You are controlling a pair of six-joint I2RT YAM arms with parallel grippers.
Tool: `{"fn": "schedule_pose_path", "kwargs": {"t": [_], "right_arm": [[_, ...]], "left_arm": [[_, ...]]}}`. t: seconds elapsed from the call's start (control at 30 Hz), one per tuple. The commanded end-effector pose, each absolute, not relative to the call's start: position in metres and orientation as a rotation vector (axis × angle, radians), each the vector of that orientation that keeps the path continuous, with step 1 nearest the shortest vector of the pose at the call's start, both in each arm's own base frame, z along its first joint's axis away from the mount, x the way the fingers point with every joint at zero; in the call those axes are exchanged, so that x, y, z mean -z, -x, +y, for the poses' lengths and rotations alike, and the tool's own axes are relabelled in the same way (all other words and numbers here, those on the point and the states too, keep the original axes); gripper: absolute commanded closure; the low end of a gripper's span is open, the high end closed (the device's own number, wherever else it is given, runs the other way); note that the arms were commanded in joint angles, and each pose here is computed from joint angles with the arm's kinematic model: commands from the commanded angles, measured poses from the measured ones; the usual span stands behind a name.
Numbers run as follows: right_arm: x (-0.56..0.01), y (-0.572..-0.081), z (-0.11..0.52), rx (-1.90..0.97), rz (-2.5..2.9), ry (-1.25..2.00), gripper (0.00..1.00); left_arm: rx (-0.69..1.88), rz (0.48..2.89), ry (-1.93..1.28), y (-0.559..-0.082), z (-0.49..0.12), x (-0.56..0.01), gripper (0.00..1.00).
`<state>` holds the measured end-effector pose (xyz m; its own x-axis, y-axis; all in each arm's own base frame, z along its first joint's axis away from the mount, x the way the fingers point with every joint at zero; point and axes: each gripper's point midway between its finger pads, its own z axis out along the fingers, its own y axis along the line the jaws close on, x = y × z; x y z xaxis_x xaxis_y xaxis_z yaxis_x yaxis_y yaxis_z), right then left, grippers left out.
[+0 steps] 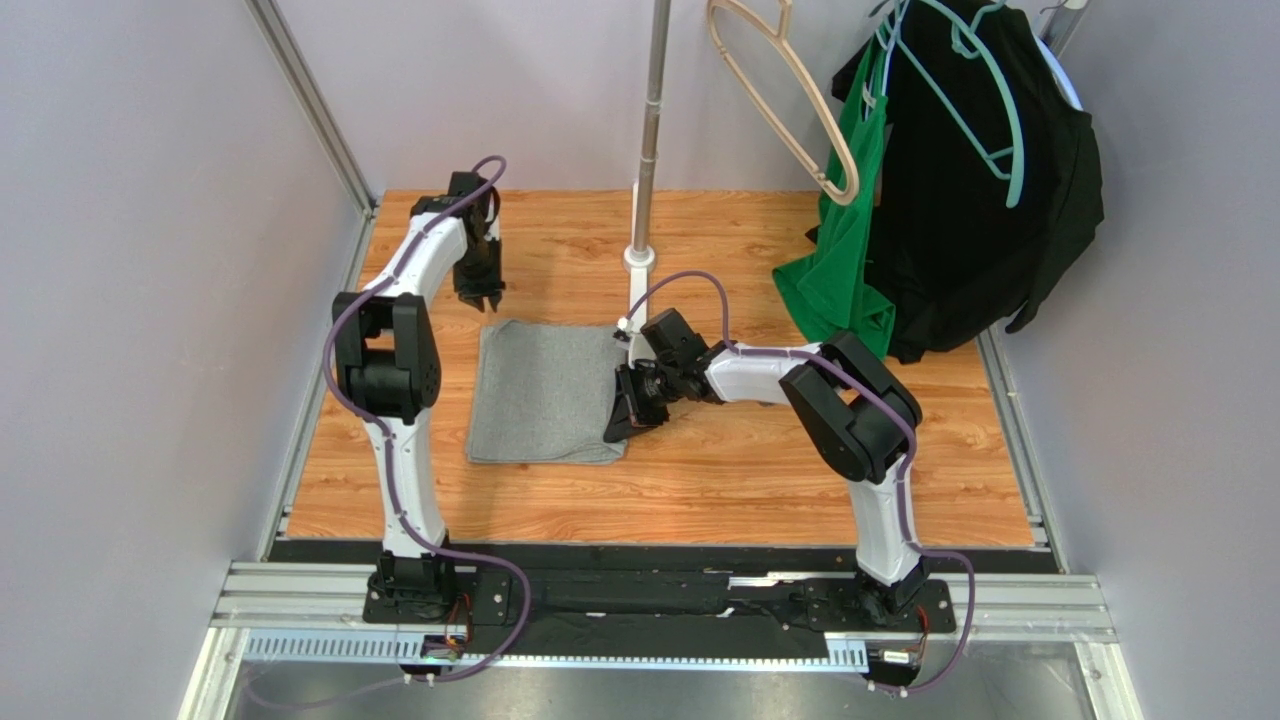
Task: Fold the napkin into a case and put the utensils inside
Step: Smooth out the lower triangle-folded napkin at the center of the board.
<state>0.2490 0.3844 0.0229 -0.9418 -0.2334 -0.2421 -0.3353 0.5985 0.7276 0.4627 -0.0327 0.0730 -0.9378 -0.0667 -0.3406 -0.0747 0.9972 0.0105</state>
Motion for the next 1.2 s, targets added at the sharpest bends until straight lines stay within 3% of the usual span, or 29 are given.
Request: {"fn": "schedule_pose_path", "kwargs": {"t": [0.0, 0.43, 0.87, 1.07, 1.17], "right_arm": [[0.007, -0.242, 0.372, -1.161, 2.775, 0.480, 1.00], [0.004, -0.241, 0.375, -1.178, 2.770, 0.495, 1.00], [0.001, -0.241, 0.376, -1.186, 2.762, 0.497, 1.00], [0.002, -0.240, 0.376, -1.182, 2.764, 0.499, 1.00], [0.004, -0.239, 0.374, -1.170, 2.771, 0.492, 1.00]], "left_arm": [[0.046, 2.699, 0.003, -0.472, -0.046, -0.107, 0.71], [-0.076, 2.770, -0.151, -0.465, -0.062, -0.078, 0.65], [-0.170, 2.814, -0.177, -0.464, -0.057, -0.062, 0.67], [-0.164, 2.832, -0.181, -0.463, -0.059, -0.057, 0.71], [-0.222, 2.835, -0.159, -0.466, -0.052, -0.057, 0.81]]}}
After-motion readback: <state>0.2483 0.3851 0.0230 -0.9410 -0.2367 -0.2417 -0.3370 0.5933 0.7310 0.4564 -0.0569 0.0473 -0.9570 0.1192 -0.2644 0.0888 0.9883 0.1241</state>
